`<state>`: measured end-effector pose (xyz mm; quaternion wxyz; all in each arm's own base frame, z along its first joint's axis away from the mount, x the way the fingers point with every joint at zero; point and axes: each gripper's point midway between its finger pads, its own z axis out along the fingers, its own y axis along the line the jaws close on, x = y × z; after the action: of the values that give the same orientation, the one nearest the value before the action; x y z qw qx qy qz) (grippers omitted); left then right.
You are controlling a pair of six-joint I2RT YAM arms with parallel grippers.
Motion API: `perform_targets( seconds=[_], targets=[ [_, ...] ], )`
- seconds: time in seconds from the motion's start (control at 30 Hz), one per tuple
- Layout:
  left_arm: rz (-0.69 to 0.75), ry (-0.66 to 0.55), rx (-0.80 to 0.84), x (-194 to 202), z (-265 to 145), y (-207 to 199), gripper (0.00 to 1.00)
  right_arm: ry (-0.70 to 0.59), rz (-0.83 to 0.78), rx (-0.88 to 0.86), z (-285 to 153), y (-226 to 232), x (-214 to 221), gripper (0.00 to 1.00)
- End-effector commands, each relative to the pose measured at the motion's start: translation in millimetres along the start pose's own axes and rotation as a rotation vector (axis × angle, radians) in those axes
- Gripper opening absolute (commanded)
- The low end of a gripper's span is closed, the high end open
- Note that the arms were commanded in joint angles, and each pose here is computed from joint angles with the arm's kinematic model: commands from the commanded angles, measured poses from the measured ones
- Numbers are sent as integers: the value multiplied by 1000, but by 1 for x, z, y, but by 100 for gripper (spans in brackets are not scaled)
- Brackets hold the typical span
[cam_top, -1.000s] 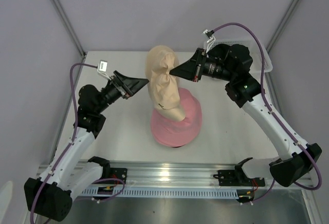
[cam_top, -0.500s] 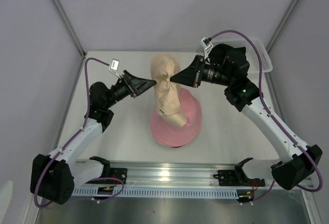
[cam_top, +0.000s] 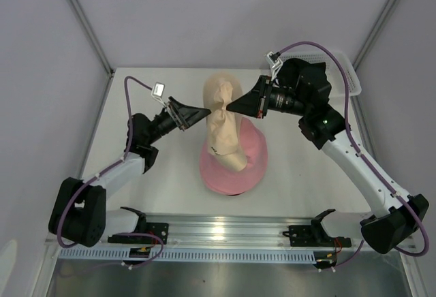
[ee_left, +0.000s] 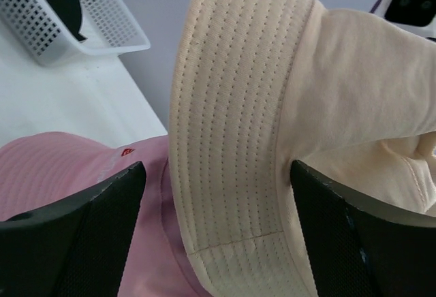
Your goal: Stack the hats
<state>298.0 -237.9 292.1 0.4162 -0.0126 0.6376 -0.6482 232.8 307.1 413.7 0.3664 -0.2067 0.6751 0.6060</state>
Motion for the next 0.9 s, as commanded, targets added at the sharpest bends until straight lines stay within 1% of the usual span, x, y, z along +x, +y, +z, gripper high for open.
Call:
perform_targets(
  seconds=[0.0, 0.07, 0.17, 0.2, 0.27, 0.3, 0.37, 0.4, 0.43, 0.47, 0.53, 0.57, 0.6, 0.63, 0.67, 0.73, 0.77, 0.8, 0.83, 0.87],
  targets=[
    [78, -20, 207, -5, 0, -43, 88, -14, -45, -32, -5, 12, -2, 0],
    [76, -13, 226, -4, 2, -44, 85, -12, -42, -33, -4, 11, 0, 0],
    [72, -11, 238, -1, 3, -46, 71, -10, -40, -14, -4, 5, 2, 0],
    [71, -10, 239, 1, 3, -46, 56, -11, -44, -7, -4, 4, 1, 0],
    [73, -18, 233, -1, 2, -47, 40, -10, -42, 12, -4, 0, 2, 0],
    [67, -21, 218, 0, 1, -44, 28, -13, -55, 22, -4, -1, 2, 0],
    [82, -49, 173, -3, 1, -38, 14, -16, -47, 76, -6, -10, 1, 0],
    [106, -65, 160, -8, -2, -45, 1, -21, -66, 96, -7, -10, -2, 0],
    [55, -60, 36, -8, 1, -24, 1, -17, -49, 147, -8, -18, -1, 0],
    [112, -63, -33, -9, 0, -13, 1, -14, -51, 164, -10, -19, -2, 0],
    [165, -83, -137, -18, -5, -12, 1, -7, -65, 188, -13, -20, -2, 1],
    [187, -72, -279, -18, -11, 11, 1, -11, -67, 194, -14, -19, -3, 6],
    [220, -75, -299, -26, -11, 4, 1, -11, -71, 200, -16, -18, -2, 7],
    [227, -45, -341, -20, -15, 15, 1, -10, -70, 200, -17, -17, -2, 9],
    [273, 15, -339, -13, -16, 15, 1, -8, -81, 205, -18, -16, -1, 14],
    [321, 90, -260, -6, -11, 3, 1, -12, -95, 200, -22, -9, 0, 19],
    [332, 125, -220, -1, -7, 0, 1, -15, -103, 197, -24, -6, 0, 19],
    [336, 180, -152, 9, -4, -12, 1, -27, -109, 196, -27, -2, -1, 19],
    [359, 186, -106, 5, 2, -29, 1, -47, -122, 198, -33, 5, -5, 18],
    [382, 208, -87, 6, 6, -33, 1, -62, -132, 199, -37, 10, -7, 16]
  ],
)
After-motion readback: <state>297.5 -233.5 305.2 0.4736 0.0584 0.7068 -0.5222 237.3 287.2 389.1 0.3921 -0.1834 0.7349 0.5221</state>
